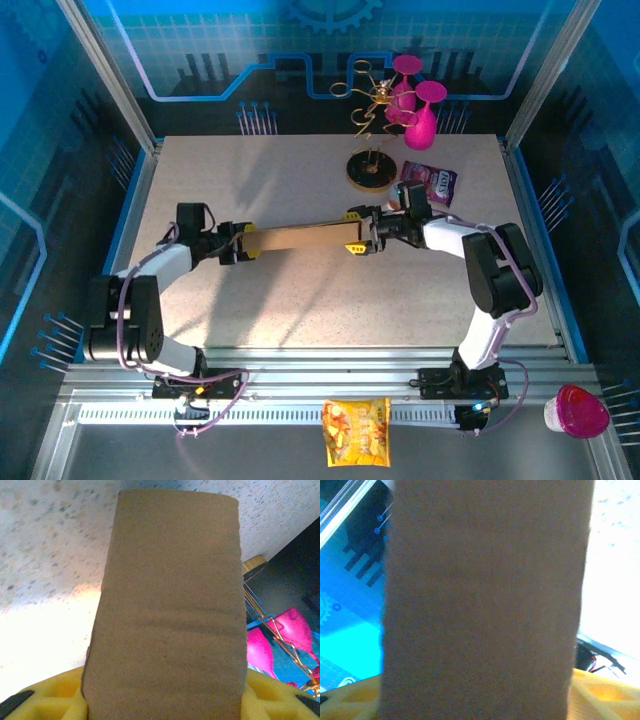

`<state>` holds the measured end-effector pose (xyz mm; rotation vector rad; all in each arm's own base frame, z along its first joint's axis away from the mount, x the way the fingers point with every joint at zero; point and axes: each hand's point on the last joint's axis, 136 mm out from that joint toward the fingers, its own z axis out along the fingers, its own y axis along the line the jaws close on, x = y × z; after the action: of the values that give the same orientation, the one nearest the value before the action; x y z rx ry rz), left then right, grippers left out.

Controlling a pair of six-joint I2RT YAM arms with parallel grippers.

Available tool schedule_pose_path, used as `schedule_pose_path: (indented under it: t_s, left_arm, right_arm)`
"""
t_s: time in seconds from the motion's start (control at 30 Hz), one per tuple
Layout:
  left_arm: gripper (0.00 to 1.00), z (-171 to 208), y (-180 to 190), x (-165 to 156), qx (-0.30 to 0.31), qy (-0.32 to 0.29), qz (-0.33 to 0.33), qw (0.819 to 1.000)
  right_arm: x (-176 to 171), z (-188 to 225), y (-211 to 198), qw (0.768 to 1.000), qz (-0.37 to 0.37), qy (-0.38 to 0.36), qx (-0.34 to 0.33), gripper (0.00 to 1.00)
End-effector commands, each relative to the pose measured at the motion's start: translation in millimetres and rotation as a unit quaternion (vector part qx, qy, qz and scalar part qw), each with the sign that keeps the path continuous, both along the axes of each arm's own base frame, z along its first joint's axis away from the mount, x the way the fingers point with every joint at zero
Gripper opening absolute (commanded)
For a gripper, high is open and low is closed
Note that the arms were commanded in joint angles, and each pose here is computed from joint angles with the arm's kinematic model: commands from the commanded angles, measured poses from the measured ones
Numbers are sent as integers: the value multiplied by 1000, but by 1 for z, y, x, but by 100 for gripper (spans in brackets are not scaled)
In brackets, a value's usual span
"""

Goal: Fold the paper box

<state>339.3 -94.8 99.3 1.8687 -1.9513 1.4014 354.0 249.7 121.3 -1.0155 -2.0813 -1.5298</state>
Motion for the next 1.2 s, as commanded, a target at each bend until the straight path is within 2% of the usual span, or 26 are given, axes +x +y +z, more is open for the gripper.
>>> schedule_pose_path:
  t_s: [0.0, 0.23, 0.33, 0.37, 0.43, 0.53, 0.57, 0.67, 0.73, 0.87, 0.93, 1.0, 1.1, 1.17]
  left_arm:
    - [32, -1, 1, -26, -11, 61, 17, 998]
    - [32, -5, 6, -45, -5, 108, 19, 994]
    - [33, -8, 9, -52, -2, 126, 25, 992]
    - [33, -8, 11, -53, -3, 134, 28, 991]
    - [33, -10, 14, -56, -5, 149, 35, 988]
    - [33, -13, 21, -55, -5, 161, 53, 985]
    - [35, -13, 23, -53, -5, 164, 58, 985]
    - [37, -13, 30, -49, 3, 171, 67, 983]
    - [37, -15, 33, -47, 6, 176, 70, 982]
    - [38, -18, 37, -43, 3, 181, 79, 980]
    - [39, -19, 40, -40, 4, 181, 84, 980]
    - [39, -20, 43, -40, 5, 185, 87, 979]
    - [40, -21, 47, -36, 6, 185, 91, 979]
    - [41, -23, 49, -34, 5, 184, 93, 978]
  right_arm:
    - [0, 26, -19, 998, 15, -58, -35, 72]
    - [-10, 58, -59, 978, 50, -149, -140, 76]
    - [-12, 71, -78, 953, 65, -212, -208, 75]
    - [-13, 77, -83, 938, 76, -244, -235, 73]
    - [-14, 91, -88, 893, 115, -324, -292, 67]
    - [-18, 106, -85, 814, 178, -429, -349, 56]
    - [-20, 108, -82, 781, 204, -461, -367, 53]
    - [-30, 112, -64, 696, 281, -539, -383, 46]
    - [-34, 109, -52, 657, 327, -558, -388, 45]
    - [-30, 98, -41, 613, 396, -545, -413, 46]
    - [-22, 99, -40, 583, 411, -549, -436, 49]
    - [-13, 101, -40, 563, 417, -551, -453, 51]
    - [-4, 98, -38, 547, 432, -553, -457, 54]
    - [-2, 94, -32, 547, 443, -555, -443, 55]
